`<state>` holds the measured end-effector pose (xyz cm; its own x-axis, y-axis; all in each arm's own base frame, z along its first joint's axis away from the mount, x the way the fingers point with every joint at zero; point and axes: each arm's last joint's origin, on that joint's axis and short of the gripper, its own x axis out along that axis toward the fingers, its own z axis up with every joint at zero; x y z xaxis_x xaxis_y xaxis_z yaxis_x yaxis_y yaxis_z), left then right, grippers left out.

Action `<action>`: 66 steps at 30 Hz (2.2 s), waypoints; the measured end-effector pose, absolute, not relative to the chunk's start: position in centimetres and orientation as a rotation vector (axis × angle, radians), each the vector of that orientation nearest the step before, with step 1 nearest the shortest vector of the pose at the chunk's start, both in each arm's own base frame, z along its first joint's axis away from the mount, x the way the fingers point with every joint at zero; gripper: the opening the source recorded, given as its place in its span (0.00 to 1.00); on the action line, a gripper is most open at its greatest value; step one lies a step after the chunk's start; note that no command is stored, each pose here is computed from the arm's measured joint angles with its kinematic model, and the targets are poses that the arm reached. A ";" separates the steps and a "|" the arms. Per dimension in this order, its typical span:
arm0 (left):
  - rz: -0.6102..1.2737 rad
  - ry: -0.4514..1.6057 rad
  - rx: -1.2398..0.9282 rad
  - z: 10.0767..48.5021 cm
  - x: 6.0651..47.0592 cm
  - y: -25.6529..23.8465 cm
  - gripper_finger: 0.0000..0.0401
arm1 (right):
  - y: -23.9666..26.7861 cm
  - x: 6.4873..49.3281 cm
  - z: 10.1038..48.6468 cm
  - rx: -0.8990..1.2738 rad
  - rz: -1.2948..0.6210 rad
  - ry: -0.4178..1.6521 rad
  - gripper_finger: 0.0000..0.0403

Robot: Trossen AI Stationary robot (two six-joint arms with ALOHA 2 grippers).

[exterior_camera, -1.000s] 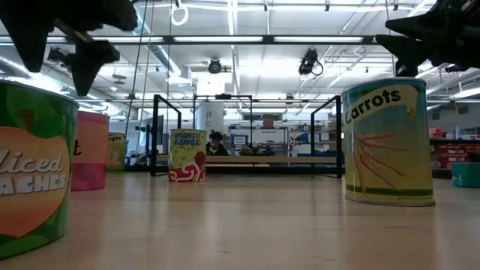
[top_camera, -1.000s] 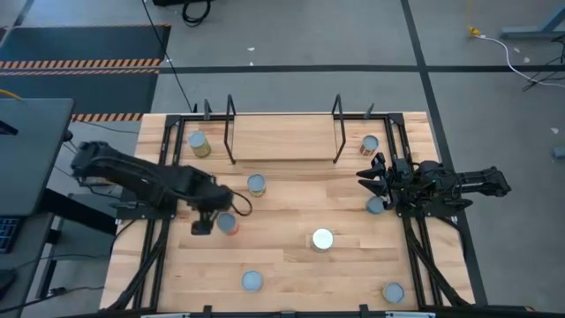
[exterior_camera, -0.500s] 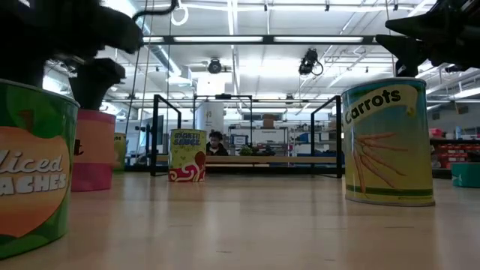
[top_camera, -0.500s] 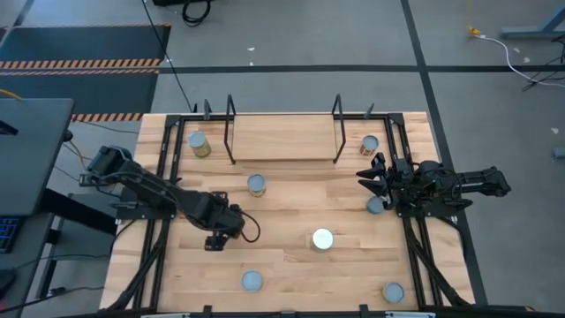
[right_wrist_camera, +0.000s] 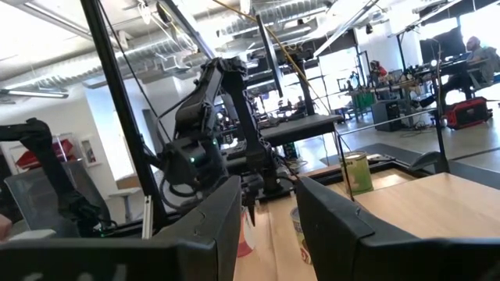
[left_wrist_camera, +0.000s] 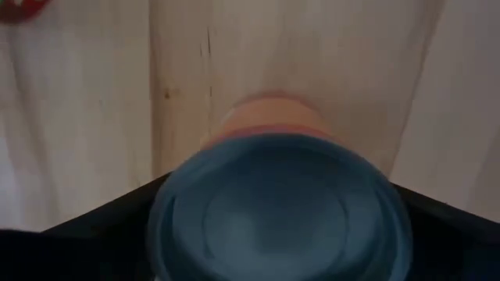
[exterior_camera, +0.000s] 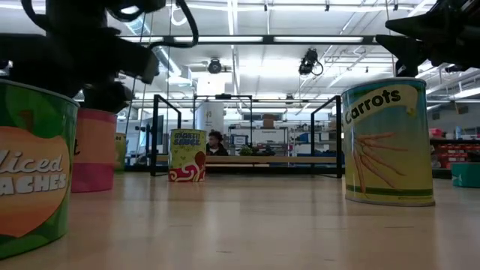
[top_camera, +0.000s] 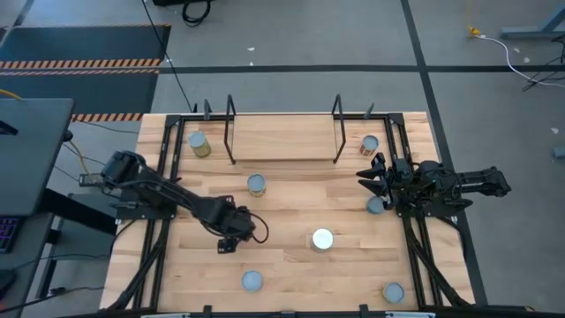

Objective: Pick and place cans onto a shelf
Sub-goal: Put the canned mixed fruit on the shelf

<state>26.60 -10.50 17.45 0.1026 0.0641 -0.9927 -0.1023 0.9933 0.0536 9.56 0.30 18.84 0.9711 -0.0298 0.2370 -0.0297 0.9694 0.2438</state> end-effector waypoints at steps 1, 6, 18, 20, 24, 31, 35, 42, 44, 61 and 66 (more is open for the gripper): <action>0.128 1.468 -0.041 17.3 26.7 -10.4 0.93 | 0.3 9.6 18.8 0.249 0.000 -0.242 0.33; 0.153 1.482 -0.061 17.2 26.8 -10.1 0.73 | 0.3 9.6 18.8 0.249 0.000 -0.242 0.33; 0.242 1.382 -0.186 28.4 29.5 -5.5 0.68 | 0.3 9.6 18.8 0.249 0.000 -0.242 0.33; 0.261 1.354 -0.192 29.9 30.6 -2.8 0.68 | 0.3 9.6 18.8 0.249 0.000 -0.241 0.33; 0.310 1.262 -0.186 32.9 31.7 3.6 0.68 | 0.3 9.6 18.8 0.249 0.000 -0.242 0.33; 0.410 1.199 -0.117 34.4 30.9 14.4 0.68 | 0.3 9.6 18.8 0.249 0.000 -0.241 0.33; 0.435 1.265 -0.109 32.5 30.1 19.0 0.68 | 0.3 9.6 18.8 0.249 0.000 -0.242 0.33; 0.468 1.254 -0.042 29.6 29.6 25.3 0.68 | 0.3 9.6 18.8 0.249 0.000 -0.242 0.33; 0.471 1.255 -0.035 28.8 29.8 26.2 0.68 | 0.3 9.6 18.8 0.249 0.000 -0.242 0.33; 0.282 1.467 0.218 24.2 31.1 27.2 0.69 | 0.3 9.6 18.8 0.249 0.000 -0.242 0.33; 0.298 1.496 0.253 22.9 30.7 27.5 0.69 | 0.3 9.6 18.8 0.249 0.000 -0.242 0.33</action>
<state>30.70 27.54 22.91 0.0508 0.3471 -0.9364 -0.0381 0.9376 0.3455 9.56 0.30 18.85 0.9710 -0.0295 0.2374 -0.0302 0.9694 0.2438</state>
